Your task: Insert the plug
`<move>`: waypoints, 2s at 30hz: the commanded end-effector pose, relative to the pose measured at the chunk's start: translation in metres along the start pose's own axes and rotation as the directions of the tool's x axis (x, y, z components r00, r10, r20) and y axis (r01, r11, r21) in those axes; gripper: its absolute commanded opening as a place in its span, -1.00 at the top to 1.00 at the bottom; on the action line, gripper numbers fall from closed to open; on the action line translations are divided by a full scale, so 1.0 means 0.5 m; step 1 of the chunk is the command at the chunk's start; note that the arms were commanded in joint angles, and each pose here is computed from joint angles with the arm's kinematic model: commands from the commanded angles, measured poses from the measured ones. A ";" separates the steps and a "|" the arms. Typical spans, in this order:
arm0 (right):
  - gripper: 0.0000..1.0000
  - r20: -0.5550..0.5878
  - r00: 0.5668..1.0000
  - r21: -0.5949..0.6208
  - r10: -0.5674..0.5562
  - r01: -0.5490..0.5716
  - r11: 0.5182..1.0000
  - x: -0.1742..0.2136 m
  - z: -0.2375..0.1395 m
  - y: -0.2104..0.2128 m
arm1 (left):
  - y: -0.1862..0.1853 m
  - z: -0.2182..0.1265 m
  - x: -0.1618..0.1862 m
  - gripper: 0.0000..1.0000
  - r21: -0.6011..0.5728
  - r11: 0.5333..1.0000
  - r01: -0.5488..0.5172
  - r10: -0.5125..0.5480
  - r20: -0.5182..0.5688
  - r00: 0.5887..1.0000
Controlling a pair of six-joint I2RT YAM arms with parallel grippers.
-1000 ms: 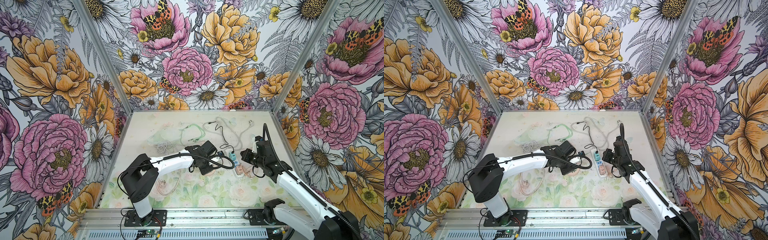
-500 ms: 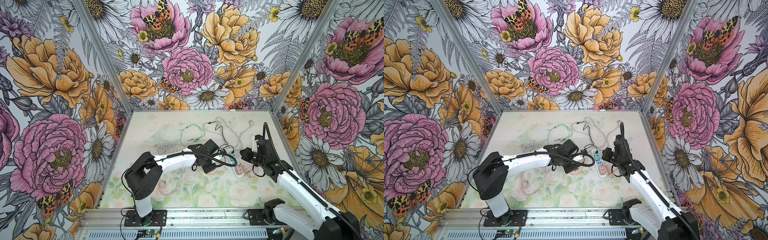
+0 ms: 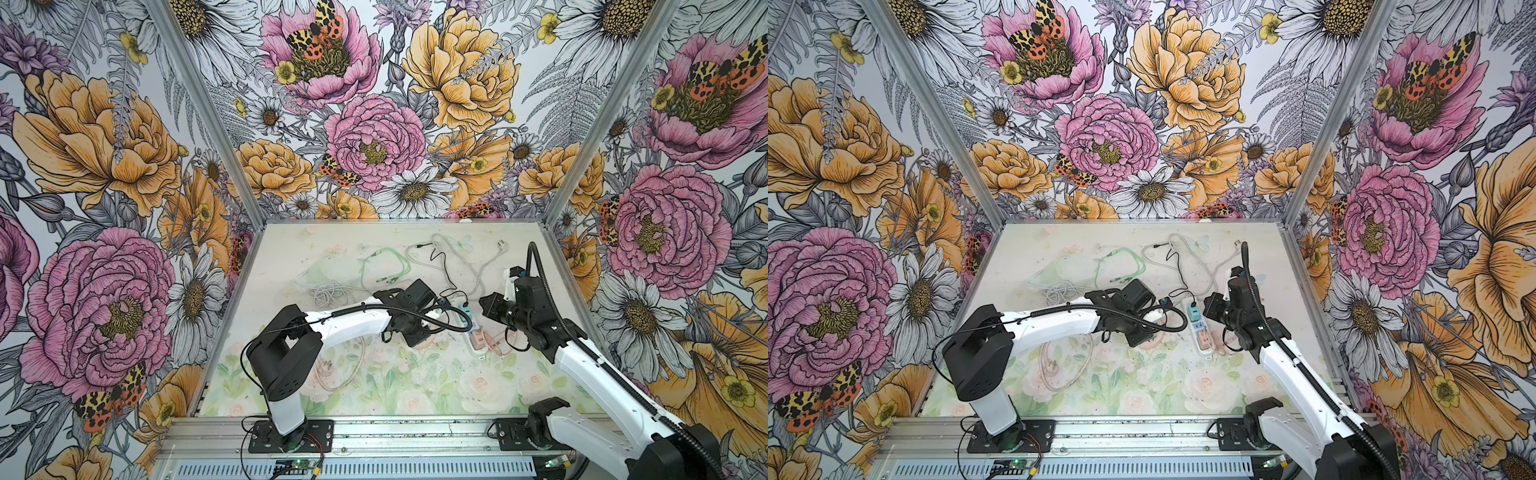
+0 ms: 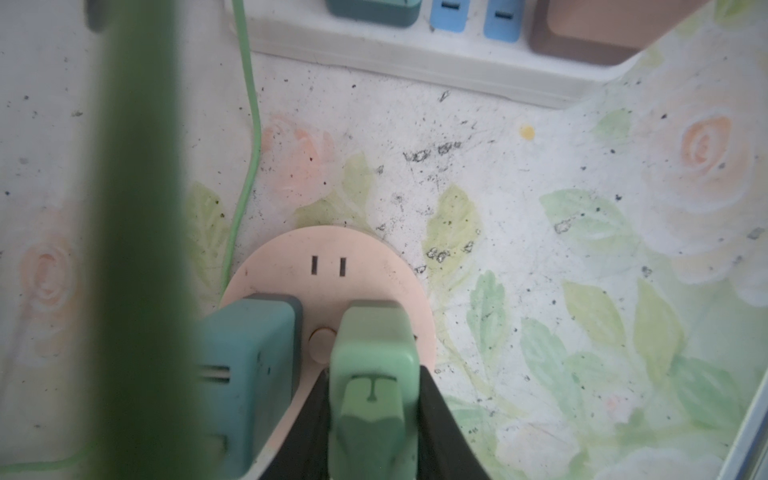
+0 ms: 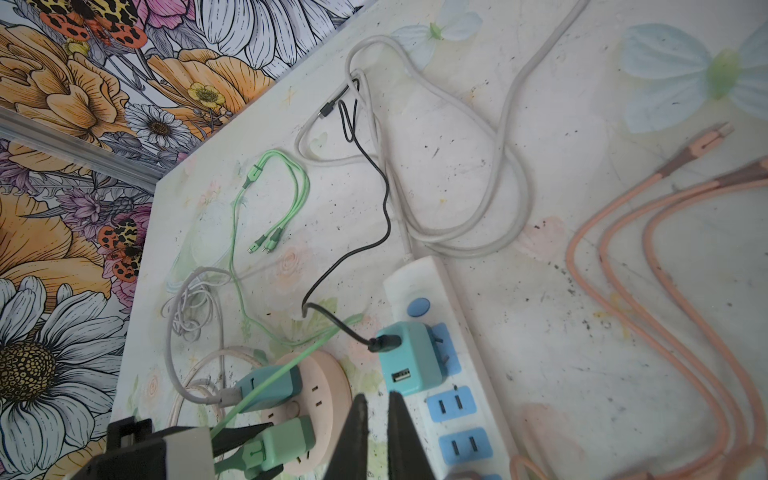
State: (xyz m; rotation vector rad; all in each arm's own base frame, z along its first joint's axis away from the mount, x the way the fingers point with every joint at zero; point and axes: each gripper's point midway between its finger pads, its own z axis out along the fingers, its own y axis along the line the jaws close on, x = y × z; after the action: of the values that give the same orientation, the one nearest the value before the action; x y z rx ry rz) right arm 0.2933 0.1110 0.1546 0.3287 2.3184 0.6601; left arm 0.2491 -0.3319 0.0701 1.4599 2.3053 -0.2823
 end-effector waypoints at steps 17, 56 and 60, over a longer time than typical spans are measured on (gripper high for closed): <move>0.74 0.044 0.999 -0.040 -0.029 0.030 0.999 -0.037 -0.017 0.029 | 0.009 -0.036 0.096 0.11 -0.038 0.996 0.086 -0.091 -0.170 0.981; -0.30 0.204 0.928 0.433 -0.311 0.199 0.879 -0.303 -0.028 -0.202 | 0.582 -0.430 0.280 -0.41 -0.342 0.431 0.835 -0.464 0.709 0.531; -0.35 0.282 0.892 0.426 -0.352 0.213 0.879 -0.273 -0.024 -0.217 | 0.593 -0.397 0.316 -0.42 -0.389 0.383 0.838 -0.476 0.695 0.539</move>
State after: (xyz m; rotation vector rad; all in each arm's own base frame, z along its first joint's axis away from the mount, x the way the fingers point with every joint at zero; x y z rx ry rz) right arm 0.3736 -0.0333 0.1644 0.2799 2.2028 0.0358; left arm 0.4011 -0.0092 0.1788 -0.0156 2.1676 -0.0195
